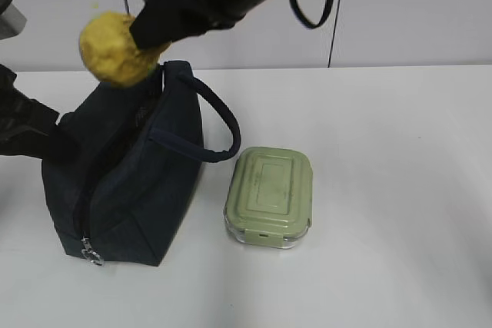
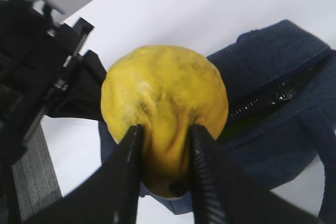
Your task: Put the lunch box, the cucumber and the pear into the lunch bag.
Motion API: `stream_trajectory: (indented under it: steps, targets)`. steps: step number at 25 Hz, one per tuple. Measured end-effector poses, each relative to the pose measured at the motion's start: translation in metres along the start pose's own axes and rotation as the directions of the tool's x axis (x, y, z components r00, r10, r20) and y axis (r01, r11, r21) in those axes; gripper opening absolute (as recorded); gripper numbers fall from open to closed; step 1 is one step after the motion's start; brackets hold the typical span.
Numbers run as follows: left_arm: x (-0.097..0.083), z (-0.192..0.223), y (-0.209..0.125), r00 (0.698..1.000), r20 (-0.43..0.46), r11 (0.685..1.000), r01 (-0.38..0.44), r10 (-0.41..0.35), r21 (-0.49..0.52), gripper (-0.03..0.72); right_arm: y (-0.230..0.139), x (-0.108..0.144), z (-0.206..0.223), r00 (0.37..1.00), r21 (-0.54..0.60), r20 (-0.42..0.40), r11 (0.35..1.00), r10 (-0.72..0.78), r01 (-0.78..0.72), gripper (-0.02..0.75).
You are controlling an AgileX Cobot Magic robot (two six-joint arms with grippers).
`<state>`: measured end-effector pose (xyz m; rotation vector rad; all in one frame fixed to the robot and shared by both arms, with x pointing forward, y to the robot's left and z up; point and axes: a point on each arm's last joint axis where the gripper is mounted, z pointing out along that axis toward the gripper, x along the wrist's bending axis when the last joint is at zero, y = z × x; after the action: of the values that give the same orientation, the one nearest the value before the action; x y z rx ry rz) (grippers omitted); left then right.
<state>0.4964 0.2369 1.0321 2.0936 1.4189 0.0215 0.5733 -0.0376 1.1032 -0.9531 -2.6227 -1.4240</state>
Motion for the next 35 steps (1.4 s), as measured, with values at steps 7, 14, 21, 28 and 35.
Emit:
stream_trajectory:
  steps: [7,14,21,28,35]
  targets:
    - [0.000,0.000,0.000,1.000,0.000,1.000,0.000,0.000,0.000,-0.015,-0.028,-0.027,0.048,0.999,0.107,0.007,0.993,0.046,-0.047,0.205]
    - [0.000,0.000,0.000,1.000,0.000,1.000,0.000,0.000,0.000,-0.015,-0.034,-0.028,0.050,0.999,0.163,0.003,0.986,0.033,-0.033,0.374]
    - [0.000,0.000,0.000,1.000,0.001,1.000,0.001,-0.001,0.000,-0.015,-0.025,-0.028,0.028,1.000,0.132,0.013,0.991,0.029,-0.030,0.501]
    - [0.000,0.000,0.000,1.000,0.001,1.000,0.001,-0.001,0.000,-0.015,-0.080,-0.080,-0.055,0.928,0.002,0.163,0.940,0.336,-0.341,0.482]
    - [0.000,0.000,0.000,1.000,0.002,1.000,0.001,-0.001,0.001,-0.015,-0.182,-0.119,-0.059,0.722,-0.044,0.110,0.729,0.684,-0.684,0.480]
